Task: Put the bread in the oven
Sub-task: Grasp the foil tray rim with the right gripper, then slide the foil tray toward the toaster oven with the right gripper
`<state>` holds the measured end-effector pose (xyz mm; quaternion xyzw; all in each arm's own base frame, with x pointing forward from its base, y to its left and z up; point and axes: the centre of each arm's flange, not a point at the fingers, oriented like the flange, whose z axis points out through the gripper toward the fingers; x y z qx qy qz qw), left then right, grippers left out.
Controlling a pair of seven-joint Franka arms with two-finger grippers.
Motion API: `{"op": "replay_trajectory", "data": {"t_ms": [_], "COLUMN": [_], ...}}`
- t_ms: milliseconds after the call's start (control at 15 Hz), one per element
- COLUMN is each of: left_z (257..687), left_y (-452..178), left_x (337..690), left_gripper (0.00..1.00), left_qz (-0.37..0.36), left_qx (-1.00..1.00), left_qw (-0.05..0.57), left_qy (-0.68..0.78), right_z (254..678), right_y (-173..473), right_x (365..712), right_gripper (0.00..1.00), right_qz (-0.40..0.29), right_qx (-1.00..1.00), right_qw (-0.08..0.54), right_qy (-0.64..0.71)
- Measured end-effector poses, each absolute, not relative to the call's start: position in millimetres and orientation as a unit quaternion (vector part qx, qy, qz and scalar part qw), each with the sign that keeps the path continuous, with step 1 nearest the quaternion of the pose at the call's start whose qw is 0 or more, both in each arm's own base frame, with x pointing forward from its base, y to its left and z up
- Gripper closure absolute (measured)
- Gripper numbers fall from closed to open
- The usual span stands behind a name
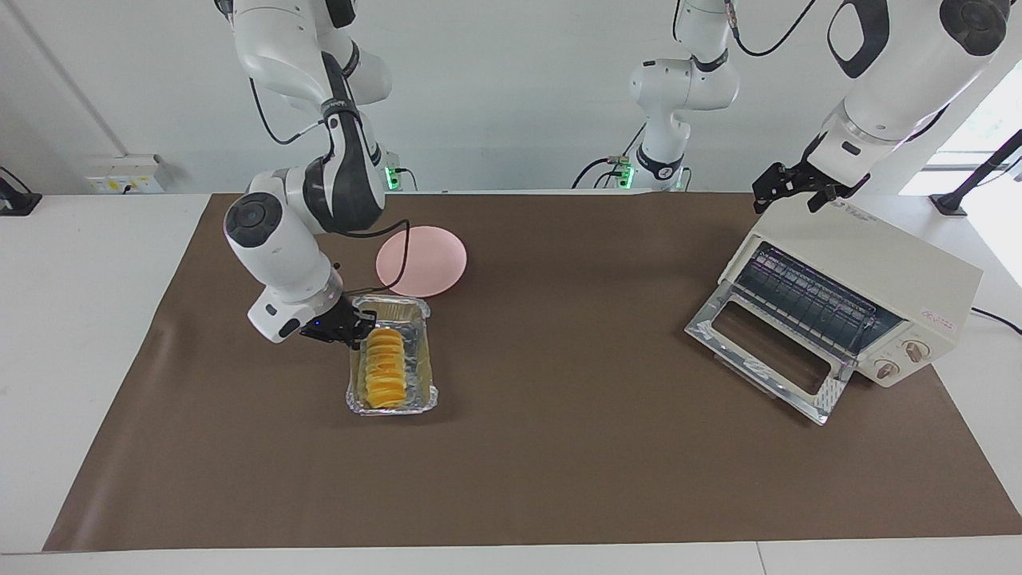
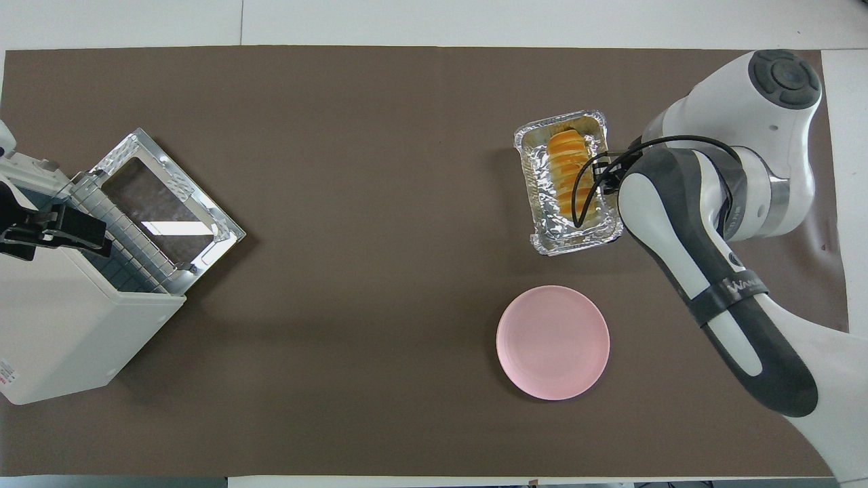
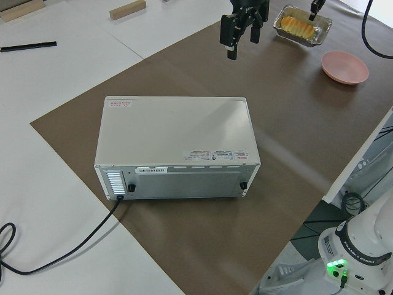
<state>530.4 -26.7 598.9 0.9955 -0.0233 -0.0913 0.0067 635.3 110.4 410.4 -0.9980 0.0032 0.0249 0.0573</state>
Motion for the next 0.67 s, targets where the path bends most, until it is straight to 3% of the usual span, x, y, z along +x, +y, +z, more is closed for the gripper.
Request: {"op": "replay_trajectory", "data": {"t_ms": [400,667], "left_z": [598.9,598.9], "left_y": [-26.7,-26.7], "left_x": [530.4,530.4], "left_gripper": [0.0,0.0], "left_qz": [-0.091,-0.091], "left_qx": [0.996,0.996], "left_qw": [0.007,0.007], "left_qy": [-0.023,-0.023], "right_z": [465.7,447.2], "right_y": [271.9,376.1], "right_x": [605.4,567.9], "right_gripper": [0.99,0.99], "right_qz": [0.027,0.023], "right_qx": [-0.992,-0.989], "right_qw": [0.105,0.123], "right_qy": [0.064,0.082]}}
